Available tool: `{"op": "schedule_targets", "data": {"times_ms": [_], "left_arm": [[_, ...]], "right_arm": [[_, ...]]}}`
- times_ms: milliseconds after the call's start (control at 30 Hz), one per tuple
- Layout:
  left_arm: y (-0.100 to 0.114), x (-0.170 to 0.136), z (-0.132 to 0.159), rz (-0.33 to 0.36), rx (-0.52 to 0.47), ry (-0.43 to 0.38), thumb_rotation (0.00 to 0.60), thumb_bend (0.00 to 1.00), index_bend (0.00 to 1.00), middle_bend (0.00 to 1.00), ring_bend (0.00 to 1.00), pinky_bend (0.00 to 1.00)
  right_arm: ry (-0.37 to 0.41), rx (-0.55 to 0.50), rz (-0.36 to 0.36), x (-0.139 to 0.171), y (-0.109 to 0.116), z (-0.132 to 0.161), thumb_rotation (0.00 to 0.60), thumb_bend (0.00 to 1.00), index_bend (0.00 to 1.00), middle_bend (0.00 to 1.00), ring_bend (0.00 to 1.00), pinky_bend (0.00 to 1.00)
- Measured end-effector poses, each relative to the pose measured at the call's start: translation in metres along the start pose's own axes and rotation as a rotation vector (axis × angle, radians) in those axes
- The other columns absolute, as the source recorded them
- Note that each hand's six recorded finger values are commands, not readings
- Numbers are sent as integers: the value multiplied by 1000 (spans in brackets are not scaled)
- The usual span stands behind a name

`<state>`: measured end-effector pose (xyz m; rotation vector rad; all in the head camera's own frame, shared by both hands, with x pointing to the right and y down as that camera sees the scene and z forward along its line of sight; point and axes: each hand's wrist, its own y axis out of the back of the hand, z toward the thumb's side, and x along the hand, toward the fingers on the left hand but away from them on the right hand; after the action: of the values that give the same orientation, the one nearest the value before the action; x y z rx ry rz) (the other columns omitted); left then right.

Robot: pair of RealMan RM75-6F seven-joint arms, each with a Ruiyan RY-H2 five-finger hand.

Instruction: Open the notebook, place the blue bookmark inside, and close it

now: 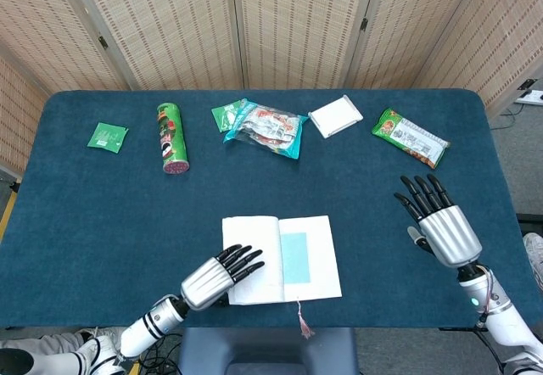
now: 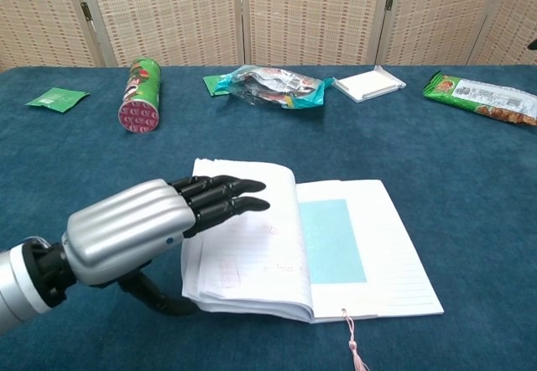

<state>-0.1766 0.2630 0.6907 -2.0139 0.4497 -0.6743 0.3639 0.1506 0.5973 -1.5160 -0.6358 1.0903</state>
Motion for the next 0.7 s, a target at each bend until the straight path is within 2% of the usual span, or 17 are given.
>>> {"op": "schedule_targets", "data": {"times_ms": [300, 533, 700], "left_arm": [[24, 19, -4, 112, -51, 35, 600, 144, 0, 0, 0, 167], [50, 45, 8, 202, -141, 38, 600, 144, 0, 0, 0, 167], [60, 67, 22, 223, -180, 25, 600, 144, 0, 0, 0, 167]], "right_arm": [[-12, -3, -21, -1, 5, -4, 600, 254, 181, 0, 0, 0], [-15, -4, -52, -4, 13, -6, 600, 254, 172, 0, 0, 0], [-22, -6, -73, -3, 21, -9, 600, 254, 171, 0, 0, 0]]}}
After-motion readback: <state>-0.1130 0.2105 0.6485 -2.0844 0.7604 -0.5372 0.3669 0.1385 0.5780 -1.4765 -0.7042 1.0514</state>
